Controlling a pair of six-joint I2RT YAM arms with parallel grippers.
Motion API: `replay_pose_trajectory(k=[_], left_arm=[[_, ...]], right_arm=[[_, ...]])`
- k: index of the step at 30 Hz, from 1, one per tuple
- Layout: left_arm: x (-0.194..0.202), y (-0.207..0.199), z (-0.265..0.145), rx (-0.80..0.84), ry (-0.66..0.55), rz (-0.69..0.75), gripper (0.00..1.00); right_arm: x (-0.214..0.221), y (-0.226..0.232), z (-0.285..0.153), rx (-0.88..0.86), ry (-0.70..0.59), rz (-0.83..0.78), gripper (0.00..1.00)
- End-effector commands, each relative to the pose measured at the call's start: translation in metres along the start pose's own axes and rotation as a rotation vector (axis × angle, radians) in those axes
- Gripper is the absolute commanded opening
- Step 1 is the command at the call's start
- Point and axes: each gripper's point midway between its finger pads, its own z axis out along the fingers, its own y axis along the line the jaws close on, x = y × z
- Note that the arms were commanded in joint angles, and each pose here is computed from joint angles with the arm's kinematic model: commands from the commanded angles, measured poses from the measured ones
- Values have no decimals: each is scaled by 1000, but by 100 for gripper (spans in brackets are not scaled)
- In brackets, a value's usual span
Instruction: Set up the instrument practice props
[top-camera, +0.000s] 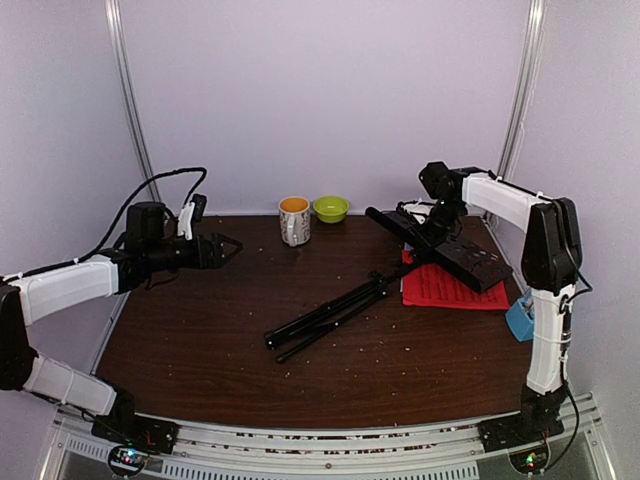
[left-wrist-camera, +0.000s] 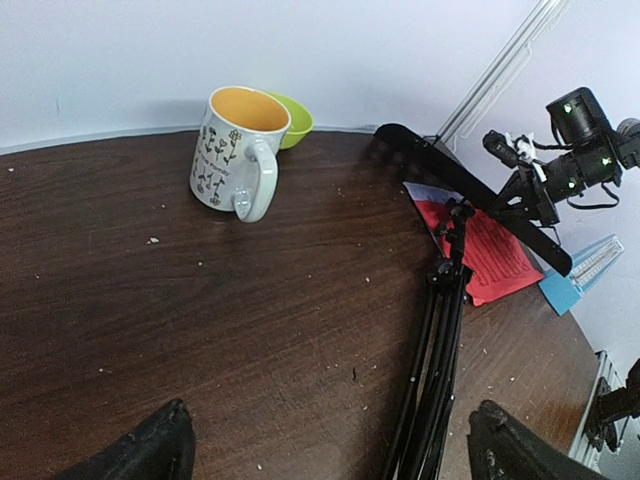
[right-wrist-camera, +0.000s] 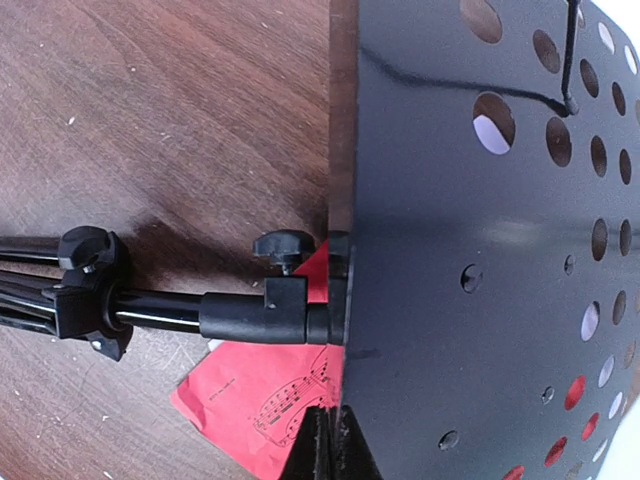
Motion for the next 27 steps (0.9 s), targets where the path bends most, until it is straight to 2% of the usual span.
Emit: replay_pose_trajectory(k=[1, 10, 18, 27], left_arm=[[-12, -7, -11, -4, -56, 32, 98], [-17, -16, -24, -13, -86, 78, 98], [-12, -31, -27, -26, -100, 148, 98], [8, -54, -14, -60, -115, 243, 98]], right_arm=[[-62, -13, -117, 246, -293, -77, 0], [-94, 14, -240, 470, -561, -149, 0], [-100, 55, -341, 605, -803, -230, 0], [-92, 113, -417, 685, -1044, -360, 0]])
